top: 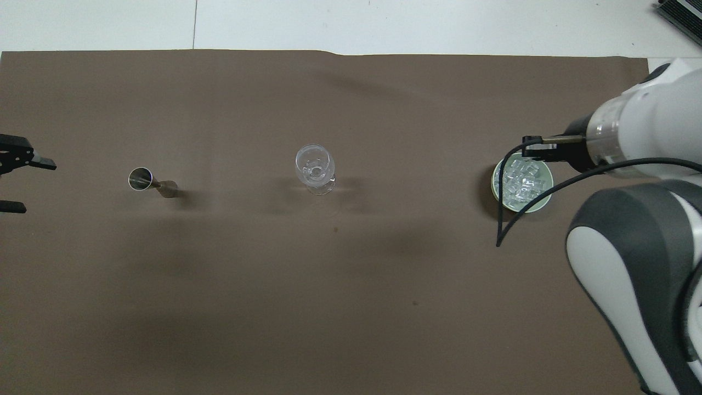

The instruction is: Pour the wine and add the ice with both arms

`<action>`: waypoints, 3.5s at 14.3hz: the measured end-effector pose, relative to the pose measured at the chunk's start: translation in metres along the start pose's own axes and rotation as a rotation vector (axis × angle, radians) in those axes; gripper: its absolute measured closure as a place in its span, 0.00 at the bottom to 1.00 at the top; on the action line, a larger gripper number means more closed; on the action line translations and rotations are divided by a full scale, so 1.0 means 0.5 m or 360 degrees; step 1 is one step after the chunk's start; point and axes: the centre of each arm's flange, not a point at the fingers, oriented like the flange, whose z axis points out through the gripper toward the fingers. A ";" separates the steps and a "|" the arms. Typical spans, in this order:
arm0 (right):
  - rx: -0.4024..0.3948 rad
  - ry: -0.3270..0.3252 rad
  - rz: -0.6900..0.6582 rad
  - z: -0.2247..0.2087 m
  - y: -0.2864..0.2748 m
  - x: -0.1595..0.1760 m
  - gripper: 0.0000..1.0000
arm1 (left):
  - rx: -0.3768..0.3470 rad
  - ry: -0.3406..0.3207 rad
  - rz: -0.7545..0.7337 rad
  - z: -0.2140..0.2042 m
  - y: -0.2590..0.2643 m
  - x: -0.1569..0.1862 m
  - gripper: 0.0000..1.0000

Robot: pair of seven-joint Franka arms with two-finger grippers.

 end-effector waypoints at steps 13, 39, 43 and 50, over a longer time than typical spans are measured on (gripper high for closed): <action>0.0252 -0.0022 0.0194 0.090 -0.408 -0.039 0.76 | 0.0286 0.0020 0.0662 -0.028 0.155 -0.126 0.00; 0.0377 0.0043 0.0047 0.227 -0.569 -0.040 0.76 | 0.0555 0.0092 0.1150 -0.086 0.210 -0.280 0.00; 0.0377 0.0045 0.0049 0.227 -0.568 -0.039 0.76 | 0.0566 0.0062 0.1157 -0.083 0.208 -0.285 0.00; 0.0376 0.0046 0.0051 0.227 -0.566 -0.038 0.70 | 0.0554 0.0082 0.1140 -0.107 0.188 -0.280 0.00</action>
